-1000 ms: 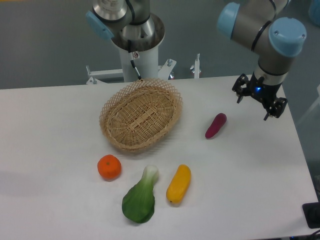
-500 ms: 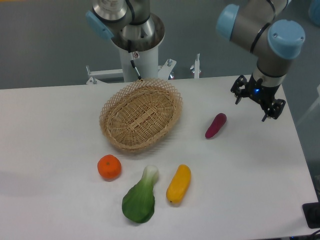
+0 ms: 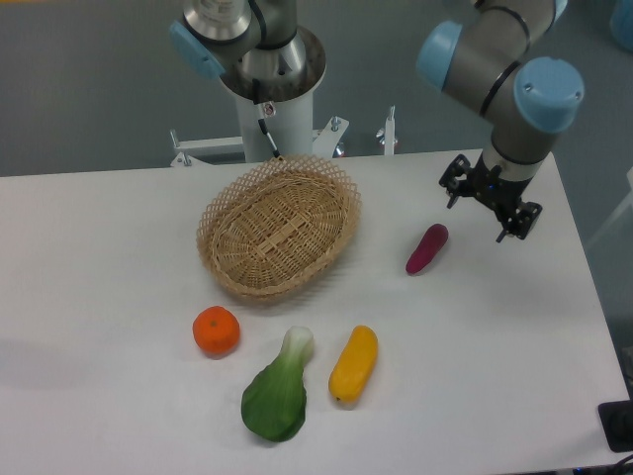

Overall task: Pick up the sweet potato from the table
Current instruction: 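Move the open gripper over the purple sweet potato and lower it, then close the gripper around the purple sweet potato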

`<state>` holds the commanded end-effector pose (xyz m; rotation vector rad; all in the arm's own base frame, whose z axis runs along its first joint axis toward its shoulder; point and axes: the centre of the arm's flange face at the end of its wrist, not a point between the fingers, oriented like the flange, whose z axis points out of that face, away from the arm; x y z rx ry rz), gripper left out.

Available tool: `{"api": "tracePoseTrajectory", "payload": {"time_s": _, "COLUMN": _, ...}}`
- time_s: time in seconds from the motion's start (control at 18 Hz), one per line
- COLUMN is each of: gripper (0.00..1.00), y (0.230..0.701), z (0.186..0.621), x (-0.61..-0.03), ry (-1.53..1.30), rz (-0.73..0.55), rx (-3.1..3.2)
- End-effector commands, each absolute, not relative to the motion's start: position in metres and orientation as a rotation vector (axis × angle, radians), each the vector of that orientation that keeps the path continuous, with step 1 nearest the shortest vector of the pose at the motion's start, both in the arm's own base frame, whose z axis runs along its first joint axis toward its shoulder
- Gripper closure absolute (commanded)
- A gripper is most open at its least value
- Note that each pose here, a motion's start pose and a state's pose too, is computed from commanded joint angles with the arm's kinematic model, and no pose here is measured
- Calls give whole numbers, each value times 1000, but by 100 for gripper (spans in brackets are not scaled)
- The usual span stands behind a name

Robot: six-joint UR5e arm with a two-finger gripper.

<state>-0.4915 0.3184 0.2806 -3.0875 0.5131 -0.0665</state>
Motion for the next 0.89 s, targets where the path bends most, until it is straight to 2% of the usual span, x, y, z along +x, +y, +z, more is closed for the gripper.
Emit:
{"api": "tracePoseTrajectory", "payload": {"time_s": 0.11, "gripper": 0, "y": 319, "z": 268, "x": -486, "ry": 518, "rz": -66, "rx": -3087}}
{"api": "tracePoseTrajectory", "payload": {"time_s": 0.39, "gripper": 0, "y": 333, "z": 227, "x": -474, "ry": 439, "rz": -177, "rx": -3116}}
{"api": "tracePoseTrajectory", "payload": {"time_s": 0.61, "gripper": 0, "y": 339, "z": 213, "x": -468, "ry": 436, "rz": -211, "rx": -3120}}
{"api": "tracePoseTrajectory", "payload": {"time_s": 0.89, "gripper": 0, "y": 339, "z": 192, "x": -458, "ry": 422, "rz": -199, "rx": -3123}}
